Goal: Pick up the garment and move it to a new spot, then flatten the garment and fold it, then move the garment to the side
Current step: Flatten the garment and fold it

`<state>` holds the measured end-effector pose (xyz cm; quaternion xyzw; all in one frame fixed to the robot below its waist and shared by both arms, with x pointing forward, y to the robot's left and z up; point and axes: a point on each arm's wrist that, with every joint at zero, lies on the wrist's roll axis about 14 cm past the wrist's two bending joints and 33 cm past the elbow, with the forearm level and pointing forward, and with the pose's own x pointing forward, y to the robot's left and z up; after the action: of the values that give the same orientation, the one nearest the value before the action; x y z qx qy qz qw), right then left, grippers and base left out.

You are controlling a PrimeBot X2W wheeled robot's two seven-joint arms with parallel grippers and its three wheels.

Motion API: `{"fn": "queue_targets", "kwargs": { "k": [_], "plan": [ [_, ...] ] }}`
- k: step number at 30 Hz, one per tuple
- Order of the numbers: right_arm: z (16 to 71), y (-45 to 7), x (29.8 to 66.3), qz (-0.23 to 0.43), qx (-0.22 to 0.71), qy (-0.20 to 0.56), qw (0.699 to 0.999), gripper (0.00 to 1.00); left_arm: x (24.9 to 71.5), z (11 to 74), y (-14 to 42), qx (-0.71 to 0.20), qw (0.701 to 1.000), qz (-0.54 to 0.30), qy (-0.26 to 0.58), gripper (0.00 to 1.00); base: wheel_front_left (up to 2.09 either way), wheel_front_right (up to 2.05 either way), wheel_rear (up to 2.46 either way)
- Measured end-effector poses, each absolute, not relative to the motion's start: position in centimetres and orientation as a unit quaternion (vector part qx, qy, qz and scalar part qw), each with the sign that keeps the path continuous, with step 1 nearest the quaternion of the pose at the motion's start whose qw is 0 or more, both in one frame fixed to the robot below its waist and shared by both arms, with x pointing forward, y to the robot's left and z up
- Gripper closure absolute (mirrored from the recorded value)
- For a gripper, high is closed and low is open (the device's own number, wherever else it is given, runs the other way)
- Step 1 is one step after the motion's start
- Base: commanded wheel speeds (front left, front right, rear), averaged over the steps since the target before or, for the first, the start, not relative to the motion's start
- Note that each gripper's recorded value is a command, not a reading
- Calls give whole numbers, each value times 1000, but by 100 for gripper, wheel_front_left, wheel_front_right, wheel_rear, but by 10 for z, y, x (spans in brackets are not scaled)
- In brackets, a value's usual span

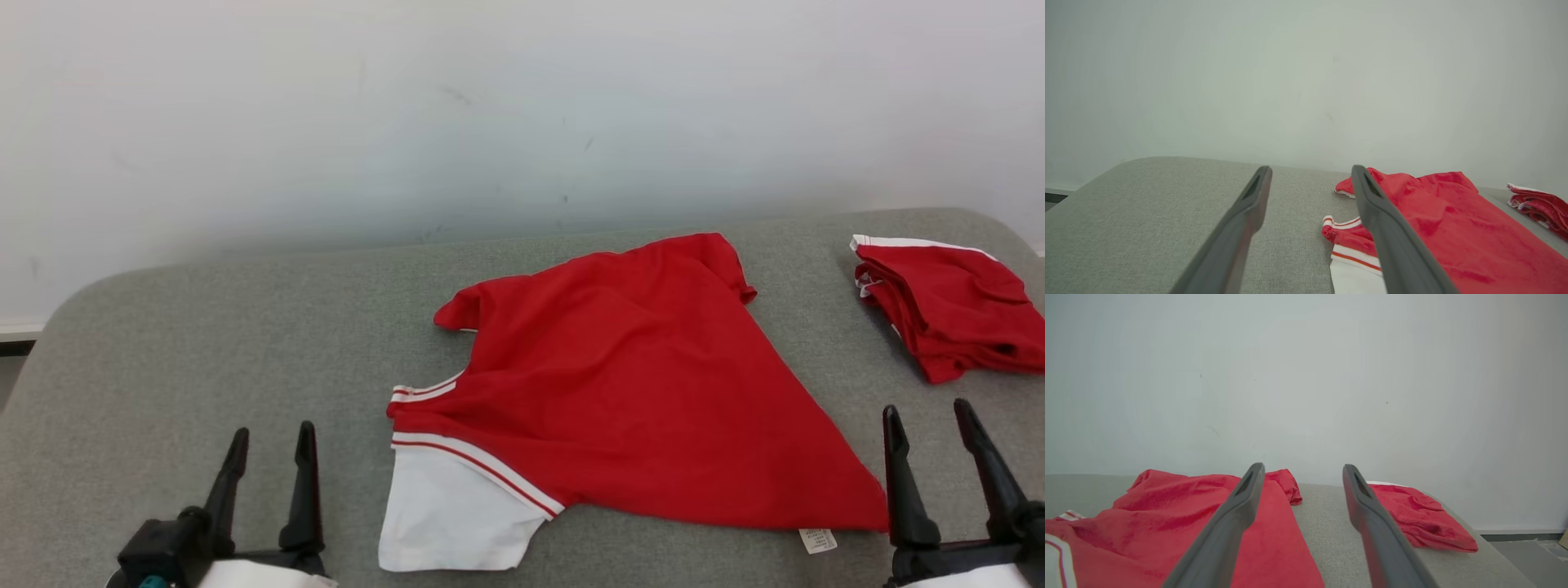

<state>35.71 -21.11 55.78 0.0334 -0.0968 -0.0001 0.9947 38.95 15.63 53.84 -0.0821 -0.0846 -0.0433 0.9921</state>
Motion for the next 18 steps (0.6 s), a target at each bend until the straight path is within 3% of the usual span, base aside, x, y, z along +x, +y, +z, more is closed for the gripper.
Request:
{"fn": "queue_targets", "kwargs": {
  "k": [18],
  "plan": [
    [531,-213,351,-13,56,-80,995,0,382,526,150,-83,992,-59,-69,0,0,0,0]
  ]
}}
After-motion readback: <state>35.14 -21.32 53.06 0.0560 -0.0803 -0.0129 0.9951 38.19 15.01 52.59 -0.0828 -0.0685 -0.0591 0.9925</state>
